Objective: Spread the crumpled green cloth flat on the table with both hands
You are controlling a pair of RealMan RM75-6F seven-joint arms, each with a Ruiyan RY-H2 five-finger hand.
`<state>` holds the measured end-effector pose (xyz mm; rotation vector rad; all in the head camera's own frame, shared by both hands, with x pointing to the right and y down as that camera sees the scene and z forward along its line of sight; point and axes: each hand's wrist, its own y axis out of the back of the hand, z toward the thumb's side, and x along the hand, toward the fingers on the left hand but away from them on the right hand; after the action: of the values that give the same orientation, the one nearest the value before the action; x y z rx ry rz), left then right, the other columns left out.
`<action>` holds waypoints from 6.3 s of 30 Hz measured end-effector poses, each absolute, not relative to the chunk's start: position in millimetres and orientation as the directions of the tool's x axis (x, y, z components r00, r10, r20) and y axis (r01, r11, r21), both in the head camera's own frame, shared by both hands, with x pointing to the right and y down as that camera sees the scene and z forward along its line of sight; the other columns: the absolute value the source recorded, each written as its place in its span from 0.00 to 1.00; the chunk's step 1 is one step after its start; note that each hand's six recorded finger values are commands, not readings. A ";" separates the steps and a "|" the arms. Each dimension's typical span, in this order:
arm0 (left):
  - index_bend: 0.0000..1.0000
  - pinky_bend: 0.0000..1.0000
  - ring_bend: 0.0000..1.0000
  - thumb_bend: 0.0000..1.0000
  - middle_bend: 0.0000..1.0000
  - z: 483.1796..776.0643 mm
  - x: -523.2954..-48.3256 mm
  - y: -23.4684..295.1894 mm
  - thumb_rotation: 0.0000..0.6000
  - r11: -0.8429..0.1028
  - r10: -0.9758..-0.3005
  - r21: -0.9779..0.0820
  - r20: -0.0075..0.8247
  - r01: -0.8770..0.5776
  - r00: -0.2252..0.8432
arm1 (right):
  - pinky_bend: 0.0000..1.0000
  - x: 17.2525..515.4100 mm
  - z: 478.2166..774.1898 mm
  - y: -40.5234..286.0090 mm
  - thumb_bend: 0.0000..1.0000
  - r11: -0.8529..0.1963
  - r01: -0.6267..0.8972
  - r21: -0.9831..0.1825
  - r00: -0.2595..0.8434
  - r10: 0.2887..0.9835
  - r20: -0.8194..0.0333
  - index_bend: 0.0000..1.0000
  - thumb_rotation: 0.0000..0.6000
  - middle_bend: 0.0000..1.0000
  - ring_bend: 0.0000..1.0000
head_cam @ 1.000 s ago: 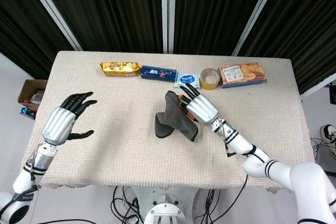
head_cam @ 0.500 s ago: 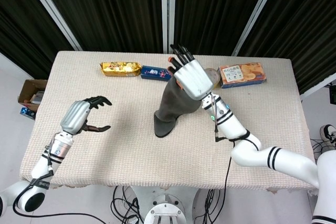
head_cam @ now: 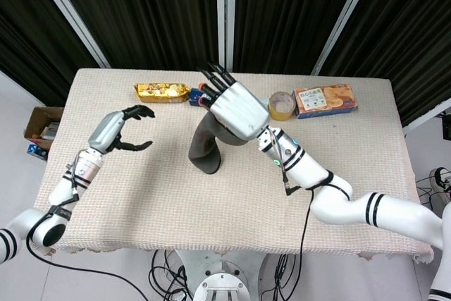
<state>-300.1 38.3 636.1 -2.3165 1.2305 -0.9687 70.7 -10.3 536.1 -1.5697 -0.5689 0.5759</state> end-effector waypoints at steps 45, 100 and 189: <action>0.47 0.21 0.18 0.86 0.19 717.5 -111.3 -6.6 1.00 -0.856 -0.493 -0.431 0.518 -0.285 0.699 | 0.00 79.5 552.1 18.1 0.53 -0.135 0.089 -0.987 0.878 0.478 0.013 0.75 1.00 0.29 0.00; 0.74 0.20 0.19 0.64 0.29 652.2 -230.9 -38.2 1.00 -0.527 -0.845 -0.654 0.336 -0.543 0.415 | 0.00 138.9 535.5 -24.1 0.53 -0.013 0.092 -0.996 0.812 0.579 0.068 0.76 1.00 0.31 0.00; 0.16 0.18 0.14 0.25 0.09 644.4 -333.2 132.2 1.00 -0.421 -0.899 -0.907 0.412 -0.030 0.151 | 0.00 150.1 661.5 62.0 0.09 -0.118 -0.237 -0.964 0.857 0.442 -0.265 0.33 1.00 0.17 0.00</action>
<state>-333.2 132.2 644.4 -1.6313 0.9113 -1.3731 150.1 62.0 661.5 -1.5891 -0.1651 0.5817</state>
